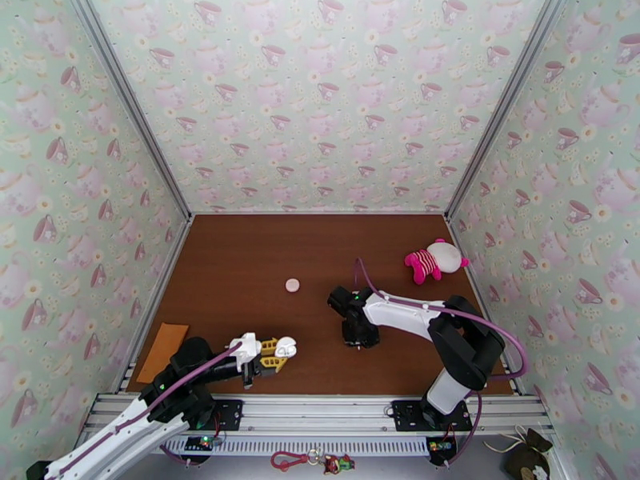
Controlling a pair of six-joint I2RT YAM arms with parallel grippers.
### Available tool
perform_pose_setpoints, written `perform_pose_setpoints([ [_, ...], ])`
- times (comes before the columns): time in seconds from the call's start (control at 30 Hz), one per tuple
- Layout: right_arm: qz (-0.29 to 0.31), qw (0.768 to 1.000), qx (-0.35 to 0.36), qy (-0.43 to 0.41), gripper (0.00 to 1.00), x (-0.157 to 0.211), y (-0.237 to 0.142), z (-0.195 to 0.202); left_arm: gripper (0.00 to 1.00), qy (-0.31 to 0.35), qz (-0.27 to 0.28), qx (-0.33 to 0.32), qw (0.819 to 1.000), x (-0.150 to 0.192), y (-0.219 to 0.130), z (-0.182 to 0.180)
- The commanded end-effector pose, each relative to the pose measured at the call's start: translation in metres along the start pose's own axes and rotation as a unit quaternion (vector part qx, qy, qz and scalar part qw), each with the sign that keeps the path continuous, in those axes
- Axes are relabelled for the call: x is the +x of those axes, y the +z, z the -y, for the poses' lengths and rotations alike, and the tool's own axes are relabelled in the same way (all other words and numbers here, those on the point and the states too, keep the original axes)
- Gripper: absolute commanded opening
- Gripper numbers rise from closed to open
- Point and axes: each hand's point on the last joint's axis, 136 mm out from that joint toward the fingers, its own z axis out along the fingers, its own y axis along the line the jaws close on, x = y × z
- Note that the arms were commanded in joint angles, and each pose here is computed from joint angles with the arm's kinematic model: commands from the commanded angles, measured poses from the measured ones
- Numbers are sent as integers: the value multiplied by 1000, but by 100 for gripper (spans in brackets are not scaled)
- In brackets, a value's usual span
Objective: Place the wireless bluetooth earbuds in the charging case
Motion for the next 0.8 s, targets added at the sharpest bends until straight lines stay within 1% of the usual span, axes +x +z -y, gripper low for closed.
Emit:
perform_pose_setpoints([
  [0.0, -15, 1000, -7, -3, 34, 4, 8, -2, 0, 9, 6, -9, 1000, -2, -1, -2],
  [0.2, -48, 999, 1, -27, 36, 13, 14, 0, 0, 9, 7, -9, 1000, -3, -2, -2],
  [0.37, -82, 995, -30, -53, 38, 18, 11, -7, 0, 9, 8, -9, 1000, -3, -2, -1],
  [0.43, -90, 994, -20, -61, 39, 17, 11, -1, 0, 9, 8, -10, 1000, -3, -2, -2],
  [0.53, -102, 991, -22, -81, 39, 21, 10, 2, 0, 8, 8, -11, 1000, -3, -3, -2],
  [0.6, -109, 990, -19, -87, 37, 22, 11, 4, 0, 9, 9, -11, 1000, -3, -3, -2],
  [0.77, -122, 987, -28, -101, 36, 21, 18, 1, 0, 8, 7, -12, 1000, -3, -2, -3],
])
